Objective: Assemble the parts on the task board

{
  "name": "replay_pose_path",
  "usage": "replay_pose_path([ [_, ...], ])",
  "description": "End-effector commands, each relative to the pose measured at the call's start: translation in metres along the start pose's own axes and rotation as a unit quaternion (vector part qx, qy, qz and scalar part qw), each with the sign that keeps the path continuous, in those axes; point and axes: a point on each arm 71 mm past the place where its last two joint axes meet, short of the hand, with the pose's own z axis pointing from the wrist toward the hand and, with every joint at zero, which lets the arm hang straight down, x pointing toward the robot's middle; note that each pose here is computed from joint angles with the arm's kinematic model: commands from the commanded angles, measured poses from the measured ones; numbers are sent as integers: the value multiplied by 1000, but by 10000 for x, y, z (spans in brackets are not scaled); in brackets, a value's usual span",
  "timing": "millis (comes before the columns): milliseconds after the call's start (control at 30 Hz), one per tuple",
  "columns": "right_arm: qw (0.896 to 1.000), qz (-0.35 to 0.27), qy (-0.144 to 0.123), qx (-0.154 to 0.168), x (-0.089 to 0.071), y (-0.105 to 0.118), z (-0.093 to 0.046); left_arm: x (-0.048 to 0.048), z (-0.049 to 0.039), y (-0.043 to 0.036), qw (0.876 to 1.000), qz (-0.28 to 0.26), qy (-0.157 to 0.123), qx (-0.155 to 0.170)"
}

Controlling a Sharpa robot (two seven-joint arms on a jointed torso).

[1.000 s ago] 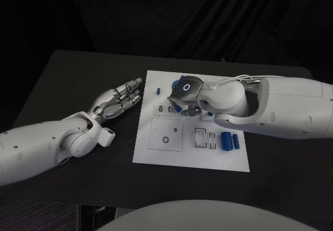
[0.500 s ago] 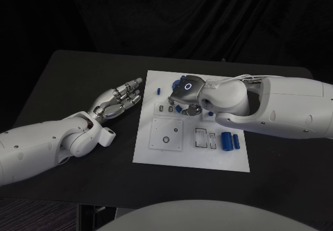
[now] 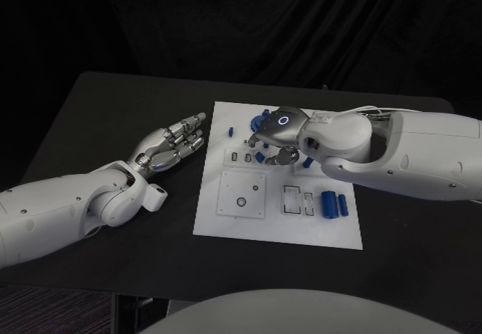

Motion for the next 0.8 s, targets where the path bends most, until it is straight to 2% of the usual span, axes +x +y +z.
replay_pose_path([
  [33, 994, 100, -22, -27, 13, -25, -38, 11, -11, -76, 998, -5, 3, 55],
  [200, 990, 132, -39, -31, 43, -112, -111, 1, -24, -75, 999, -4, 1, 54],
  [533, 986, 147, -69, -37, 63, -195, -202, 6, -26, -74, 999, -5, 2, 54],
  [800, 986, 148, -68, -29, 97, -246, -217, 4, -29, -70, 999, -5, 2, 54],
])
